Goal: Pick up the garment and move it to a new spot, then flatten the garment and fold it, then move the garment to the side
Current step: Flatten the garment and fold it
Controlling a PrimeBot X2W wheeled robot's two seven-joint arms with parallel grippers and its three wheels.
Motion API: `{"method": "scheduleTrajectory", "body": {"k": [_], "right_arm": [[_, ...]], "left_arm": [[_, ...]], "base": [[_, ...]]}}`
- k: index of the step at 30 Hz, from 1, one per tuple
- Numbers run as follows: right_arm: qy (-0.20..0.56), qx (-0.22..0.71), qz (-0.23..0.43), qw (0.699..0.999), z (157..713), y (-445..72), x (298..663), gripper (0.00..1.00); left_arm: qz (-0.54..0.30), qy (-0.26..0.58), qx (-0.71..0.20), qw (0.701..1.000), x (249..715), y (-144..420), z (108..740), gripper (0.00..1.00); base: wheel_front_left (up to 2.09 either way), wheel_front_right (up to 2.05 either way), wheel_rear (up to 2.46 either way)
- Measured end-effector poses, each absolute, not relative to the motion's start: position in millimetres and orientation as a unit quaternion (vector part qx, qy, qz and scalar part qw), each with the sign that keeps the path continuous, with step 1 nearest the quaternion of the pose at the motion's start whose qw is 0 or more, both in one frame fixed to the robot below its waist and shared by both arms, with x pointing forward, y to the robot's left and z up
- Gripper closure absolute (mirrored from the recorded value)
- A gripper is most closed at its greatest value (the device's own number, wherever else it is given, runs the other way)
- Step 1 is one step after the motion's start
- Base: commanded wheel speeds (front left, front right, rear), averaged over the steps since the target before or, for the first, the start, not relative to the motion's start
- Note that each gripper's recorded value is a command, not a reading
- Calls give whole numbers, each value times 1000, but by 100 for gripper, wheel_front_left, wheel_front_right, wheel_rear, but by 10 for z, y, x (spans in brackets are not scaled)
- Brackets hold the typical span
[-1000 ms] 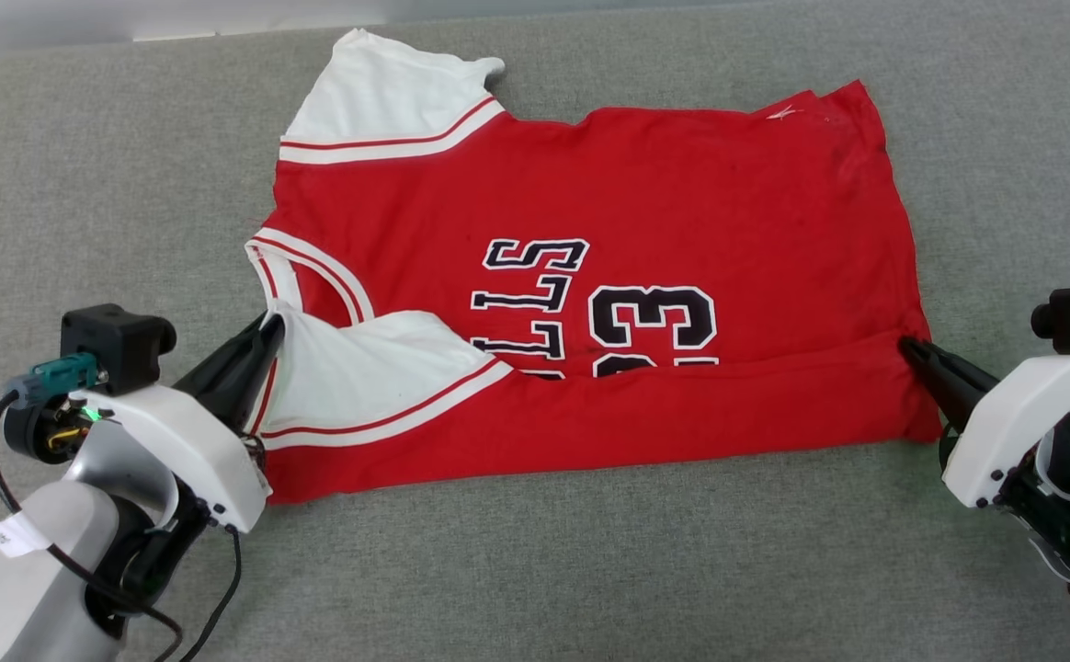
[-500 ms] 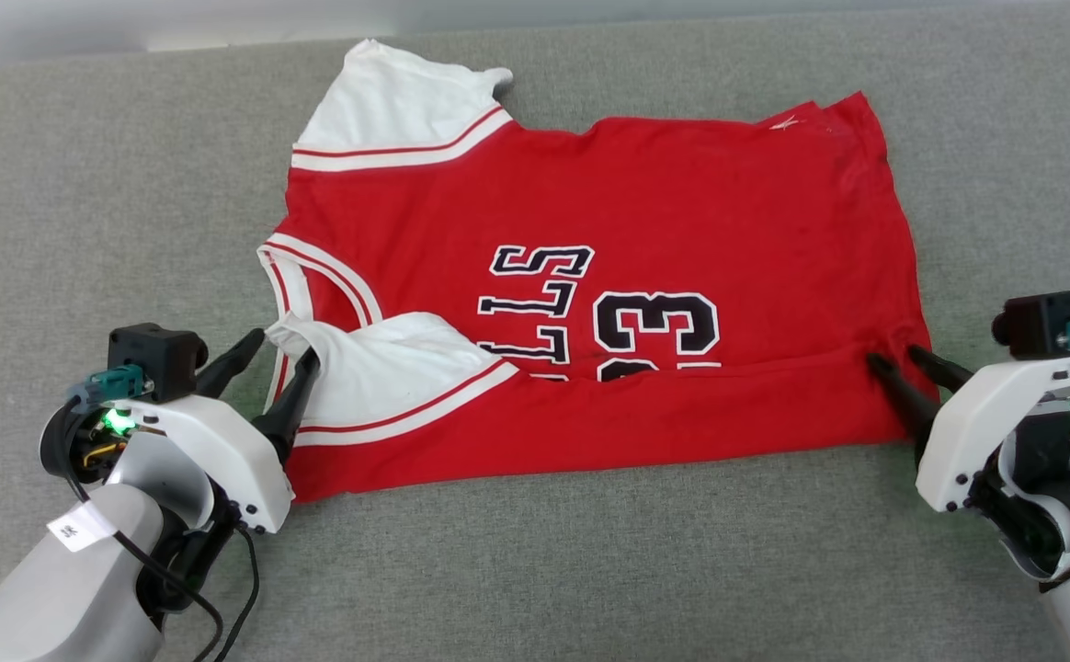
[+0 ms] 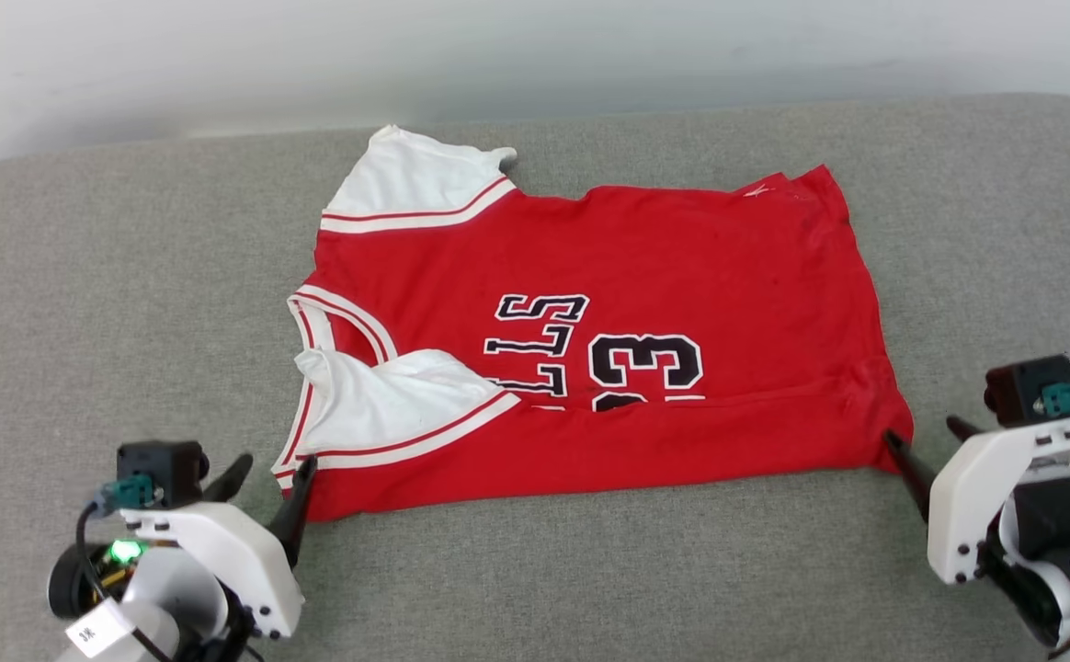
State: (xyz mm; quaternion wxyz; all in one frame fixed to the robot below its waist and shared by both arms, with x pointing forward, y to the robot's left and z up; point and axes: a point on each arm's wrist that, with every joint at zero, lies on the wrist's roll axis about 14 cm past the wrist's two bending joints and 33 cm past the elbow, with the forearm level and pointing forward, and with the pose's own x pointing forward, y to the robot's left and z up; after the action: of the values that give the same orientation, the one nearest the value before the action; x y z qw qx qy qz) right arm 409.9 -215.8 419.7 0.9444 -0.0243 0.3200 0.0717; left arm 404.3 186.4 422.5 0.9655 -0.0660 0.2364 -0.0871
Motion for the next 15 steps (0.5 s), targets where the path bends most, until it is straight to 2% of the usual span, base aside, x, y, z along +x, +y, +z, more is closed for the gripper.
{"method": "scheduleTrajectory", "body": {"k": [4,15], "right_arm": [[341,5,55,939,4185,-2081,3880,0],[344,31,39,937,4208,-2024,3777,0]], "left_arm": [[-83,272,-73,956,3778,1760,4188,0],[-64,310,-53,947,3802,1803,4042,0]], "base": [[0,0,0],[0,0,0]]}}
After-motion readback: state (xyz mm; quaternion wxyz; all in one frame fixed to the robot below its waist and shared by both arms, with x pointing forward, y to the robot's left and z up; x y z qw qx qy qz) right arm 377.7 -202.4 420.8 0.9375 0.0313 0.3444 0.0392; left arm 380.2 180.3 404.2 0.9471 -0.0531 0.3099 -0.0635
